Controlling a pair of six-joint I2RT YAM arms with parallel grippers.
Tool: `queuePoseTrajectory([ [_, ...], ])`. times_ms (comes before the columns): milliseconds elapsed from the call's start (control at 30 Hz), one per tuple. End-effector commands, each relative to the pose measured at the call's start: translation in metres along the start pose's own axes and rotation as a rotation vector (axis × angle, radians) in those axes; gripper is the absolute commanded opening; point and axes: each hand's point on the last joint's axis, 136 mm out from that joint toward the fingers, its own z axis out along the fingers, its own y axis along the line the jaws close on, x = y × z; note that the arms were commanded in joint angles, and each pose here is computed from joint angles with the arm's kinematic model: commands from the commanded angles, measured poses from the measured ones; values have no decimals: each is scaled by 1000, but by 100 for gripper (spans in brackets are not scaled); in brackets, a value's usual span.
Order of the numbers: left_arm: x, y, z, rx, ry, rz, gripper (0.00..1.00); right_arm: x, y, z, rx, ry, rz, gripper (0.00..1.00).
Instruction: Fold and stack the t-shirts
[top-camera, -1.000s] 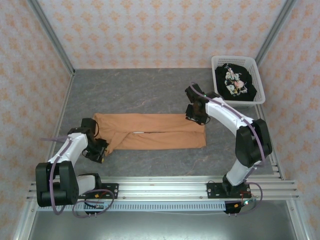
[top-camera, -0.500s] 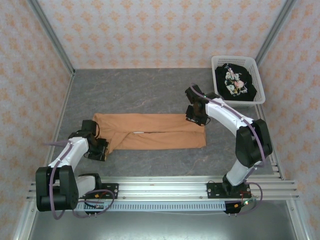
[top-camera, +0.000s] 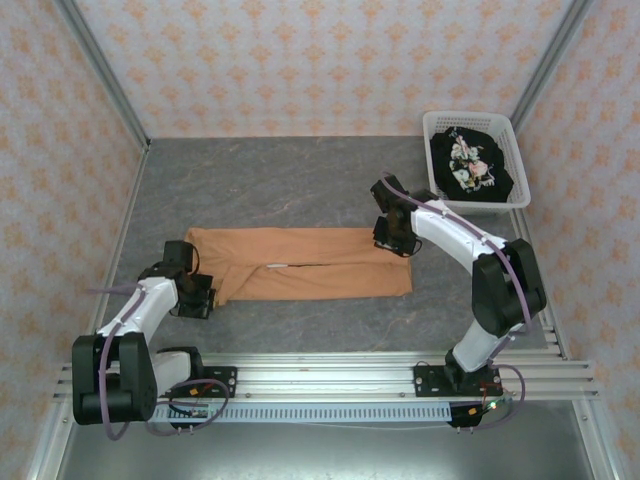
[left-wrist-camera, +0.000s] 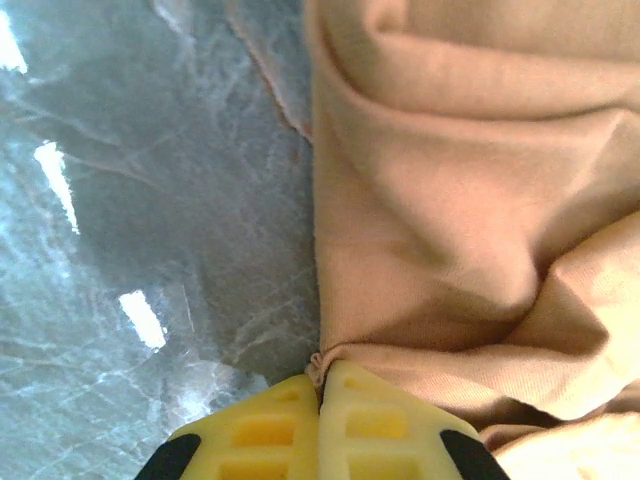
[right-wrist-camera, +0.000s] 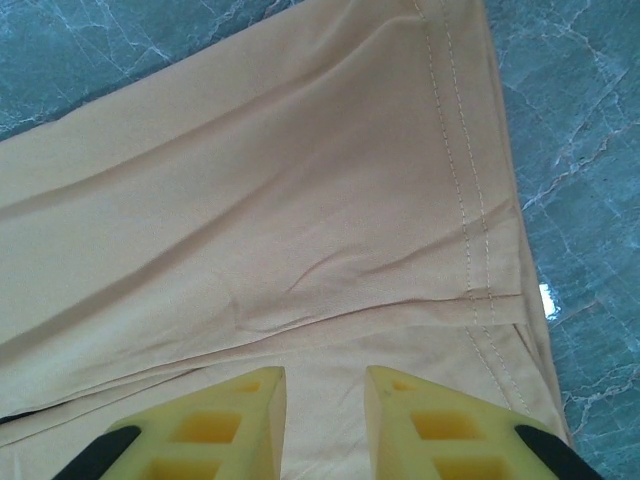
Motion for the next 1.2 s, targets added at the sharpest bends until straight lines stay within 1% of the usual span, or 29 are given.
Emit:
queuePoseTrajectory([
  [0, 1, 14, -9, -62, -17, 21, 0, -2, 1, -8, -9, -31, 5, 26],
  [100, 3, 15, -17, -62, -22, 34, 0, -3, 2, -8, -8, -34, 2, 26],
  [400, 18, 22, -47, 2, -13, 27, 0, -3, 2, -8, -10, -35, -21, 25],
  [600, 32, 35, -42, 10, 31, 8, 0, -2, 4, -4, -18, -24, -34, 25],
  [733, 41, 33, -36, 29, 52, 11, 0, -2, 6, -1, -20, -17, -36, 25],
  [933, 43, 29, -25, 22, 63, 26, 0, 0, 6, 0, -22, -7, -37, 25],
  [1000, 35, 22, -30, 15, 13, 75, 0, 0, 6, 0, -23, -6, -36, 25],
  [1067, 24, 9, -42, 0, -53, 153, 0, 0, 7, 0, -25, -7, -34, 25],
  [1167, 10, -8, -54, -70, -133, 287, 0, 0, 7, -1, -26, -8, -31, 25],
])
